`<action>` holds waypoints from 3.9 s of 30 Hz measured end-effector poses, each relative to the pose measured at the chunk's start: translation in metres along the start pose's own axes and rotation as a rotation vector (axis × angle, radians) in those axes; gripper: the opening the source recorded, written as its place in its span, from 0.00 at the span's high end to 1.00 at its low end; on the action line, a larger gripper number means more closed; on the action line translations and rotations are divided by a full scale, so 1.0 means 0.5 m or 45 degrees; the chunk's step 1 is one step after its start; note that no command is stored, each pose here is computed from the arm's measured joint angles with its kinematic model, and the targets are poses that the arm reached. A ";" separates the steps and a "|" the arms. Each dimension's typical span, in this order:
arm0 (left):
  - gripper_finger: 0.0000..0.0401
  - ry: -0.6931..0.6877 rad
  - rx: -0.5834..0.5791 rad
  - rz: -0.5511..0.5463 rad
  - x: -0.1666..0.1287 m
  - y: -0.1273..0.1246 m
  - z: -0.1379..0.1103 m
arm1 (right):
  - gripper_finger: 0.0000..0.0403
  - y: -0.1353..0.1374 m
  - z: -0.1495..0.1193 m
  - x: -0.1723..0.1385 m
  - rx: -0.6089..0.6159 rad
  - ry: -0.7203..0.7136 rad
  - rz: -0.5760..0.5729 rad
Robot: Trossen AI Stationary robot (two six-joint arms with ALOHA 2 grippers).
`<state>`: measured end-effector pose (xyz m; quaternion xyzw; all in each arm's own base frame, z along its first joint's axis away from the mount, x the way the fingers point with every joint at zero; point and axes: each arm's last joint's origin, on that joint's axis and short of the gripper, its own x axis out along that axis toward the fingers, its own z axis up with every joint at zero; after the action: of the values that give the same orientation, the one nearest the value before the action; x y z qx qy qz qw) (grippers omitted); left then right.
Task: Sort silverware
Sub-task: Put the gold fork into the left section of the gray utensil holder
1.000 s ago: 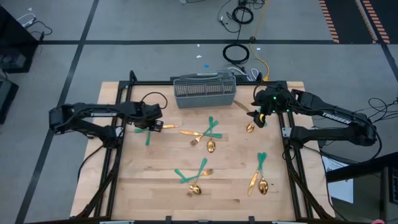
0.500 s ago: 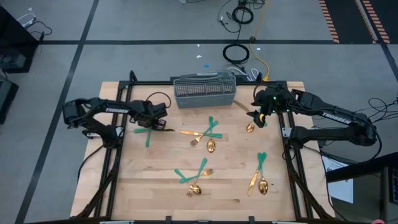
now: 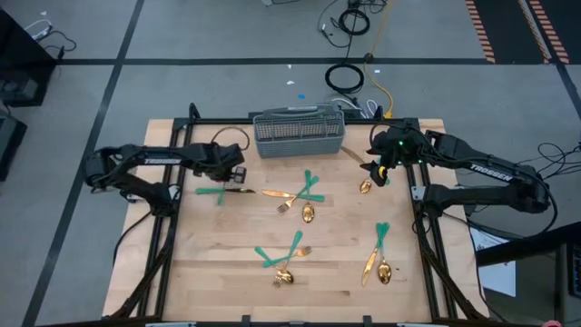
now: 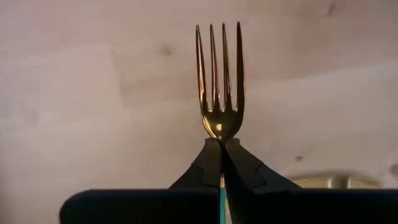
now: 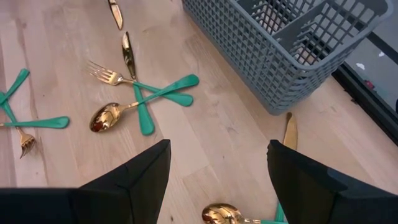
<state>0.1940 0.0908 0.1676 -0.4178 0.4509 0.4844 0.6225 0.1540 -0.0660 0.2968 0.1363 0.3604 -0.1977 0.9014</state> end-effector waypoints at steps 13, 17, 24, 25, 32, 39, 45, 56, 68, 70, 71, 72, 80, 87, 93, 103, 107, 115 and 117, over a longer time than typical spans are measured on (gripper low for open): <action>1.00 -1.344 0.075 -0.378 -0.233 -0.101 0.087 | 0.37 0.000 0.003 0.000 0.031 -0.018 -0.002; 1.00 -1.627 0.258 -0.248 -0.247 -0.129 0.120 | 0.37 0.001 0.006 0.000 0.032 -0.040 0.001; 1.00 -1.711 0.389 -0.282 -0.187 -0.176 0.151 | 0.37 0.001 0.006 0.000 0.032 -0.042 0.002; 1.00 -1.692 0.405 -0.268 -0.174 -0.182 0.151 | 0.37 0.001 0.006 0.000 0.032 -0.042 0.003; 1.00 -1.582 0.419 -0.235 -0.115 -0.204 0.144 | 0.37 0.000 0.004 0.000 0.032 -0.028 0.002; 0.94 -1.436 0.452 -0.165 -0.074 -0.192 0.125 | 0.37 0.001 0.004 0.000 0.023 -0.027 0.008; 0.86 -1.348 0.461 -0.183 -0.056 -0.186 0.114 | 0.37 0.001 0.004 0.000 0.014 -0.026 0.010; 0.84 -1.247 0.734 -0.413 -0.089 -0.184 0.096 | 0.32 0.003 0.005 0.002 -0.010 -0.021 0.036; 0.83 -0.918 0.623 -0.912 -0.216 -0.145 0.048 | 0.32 0.058 0.014 0.136 -0.044 0.203 0.117; 0.83 -0.835 0.618 -0.943 -0.214 -0.146 0.037 | 0.32 0.068 0.014 0.160 -0.043 0.224 0.129; 0.83 -0.800 0.629 -0.957 -0.212 -0.147 0.031 | 0.32 0.075 0.013 0.170 -0.052 0.234 0.137; 0.83 -0.771 0.665 -0.974 -0.207 -0.152 0.027 | 0.32 0.080 0.012 0.178 -0.064 0.247 0.145; 0.83 -0.601 1.366 -1.010 -0.109 -0.230 -0.023 | 0.32 0.087 -0.017 0.209 -0.140 0.446 0.126; 0.83 -0.297 1.231 -0.885 -0.042 -0.289 -0.023 | 0.32 0.087 -0.018 0.206 -0.109 0.461 0.143; 0.83 -0.333 1.202 -0.776 -0.030 -0.344 -0.017 | 0.32 0.088 -0.015 0.207 -0.081 0.441 0.143; 0.83 -0.176 1.246 -0.653 0.044 -0.399 0.000 | 0.32 0.088 -0.015 0.207 -0.084 0.442 0.143; 0.83 -0.147 1.250 -0.630 0.062 -0.414 0.002 | 0.32 0.088 -0.015 0.207 -0.084 0.443 0.145; 0.83 -0.057 1.289 -0.601 0.111 -0.418 -0.002 | 0.32 0.088 -0.016 0.207 -0.089 0.446 0.149; 0.83 -0.047 1.284 -0.608 0.116 -0.417 0.001 | 0.32 0.088 -0.016 0.207 -0.089 0.446 0.149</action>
<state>0.4058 0.0664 0.1289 -0.1501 0.5087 0.0615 0.8456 0.2379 -0.0506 0.2230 0.1579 0.5098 -0.1053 0.8391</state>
